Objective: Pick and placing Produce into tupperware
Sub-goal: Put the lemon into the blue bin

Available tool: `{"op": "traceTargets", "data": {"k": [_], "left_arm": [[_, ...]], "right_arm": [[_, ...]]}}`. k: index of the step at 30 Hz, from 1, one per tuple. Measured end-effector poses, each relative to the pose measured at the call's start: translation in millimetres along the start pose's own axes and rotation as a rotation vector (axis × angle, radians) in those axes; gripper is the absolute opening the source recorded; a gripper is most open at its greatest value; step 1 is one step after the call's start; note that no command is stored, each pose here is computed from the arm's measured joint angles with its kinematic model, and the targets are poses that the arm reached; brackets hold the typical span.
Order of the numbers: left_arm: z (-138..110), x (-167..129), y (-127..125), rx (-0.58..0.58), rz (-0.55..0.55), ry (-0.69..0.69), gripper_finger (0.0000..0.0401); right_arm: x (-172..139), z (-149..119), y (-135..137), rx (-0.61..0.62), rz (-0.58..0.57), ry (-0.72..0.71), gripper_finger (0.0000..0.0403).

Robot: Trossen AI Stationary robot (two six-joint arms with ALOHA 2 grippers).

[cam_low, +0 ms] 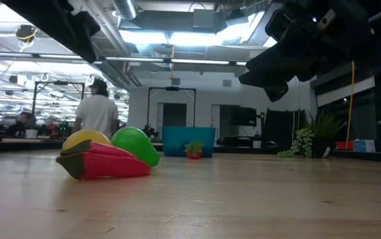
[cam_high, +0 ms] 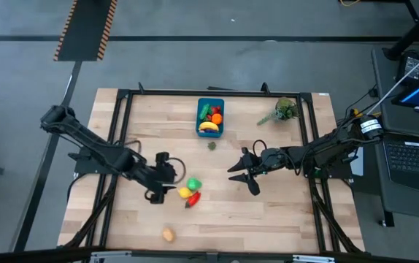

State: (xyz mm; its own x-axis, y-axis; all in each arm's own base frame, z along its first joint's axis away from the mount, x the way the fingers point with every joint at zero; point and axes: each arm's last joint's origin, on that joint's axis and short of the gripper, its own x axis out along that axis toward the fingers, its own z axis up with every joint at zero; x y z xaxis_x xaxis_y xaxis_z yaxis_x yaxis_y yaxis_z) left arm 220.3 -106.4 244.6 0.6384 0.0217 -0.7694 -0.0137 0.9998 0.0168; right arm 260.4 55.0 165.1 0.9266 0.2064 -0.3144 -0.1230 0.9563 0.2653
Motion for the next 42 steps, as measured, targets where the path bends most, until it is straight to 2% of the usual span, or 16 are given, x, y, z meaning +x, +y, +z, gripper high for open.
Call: {"op": "traceTargets", "data": {"k": [5,10,18,23,31,34,42], "left_arm": [[21,10,-12,0.052,0.044,0.130,0.0211],[36,19,-23,0.047,0.025,0.123,0.0211],[38,25,-25,0.018,0.019,0.112,0.0211],[39,26,-24,-0.005,-0.010,0.122,0.0214],[41,29,-16,-0.018,-0.001,0.130,0.0262],[44,31,-10,0.027,0.008,0.125,0.0280],[47,33,-1,0.035,0.024,0.122,0.0288]], "right_arm": [[0,0,0,0.000,0.000,0.000,0.0153],[0,0,0,0.000,0.000,0.000,0.0153],[0,0,0,0.000,0.003,0.005,0.0153],[0,-2,2,0.006,0.060,0.028,0.0153],[0,-2,3,0.086,0.089,0.040,0.0153],[0,-2,3,0.082,0.089,0.039,0.0153],[0,-2,3,0.081,0.090,0.039,0.0153]]}}
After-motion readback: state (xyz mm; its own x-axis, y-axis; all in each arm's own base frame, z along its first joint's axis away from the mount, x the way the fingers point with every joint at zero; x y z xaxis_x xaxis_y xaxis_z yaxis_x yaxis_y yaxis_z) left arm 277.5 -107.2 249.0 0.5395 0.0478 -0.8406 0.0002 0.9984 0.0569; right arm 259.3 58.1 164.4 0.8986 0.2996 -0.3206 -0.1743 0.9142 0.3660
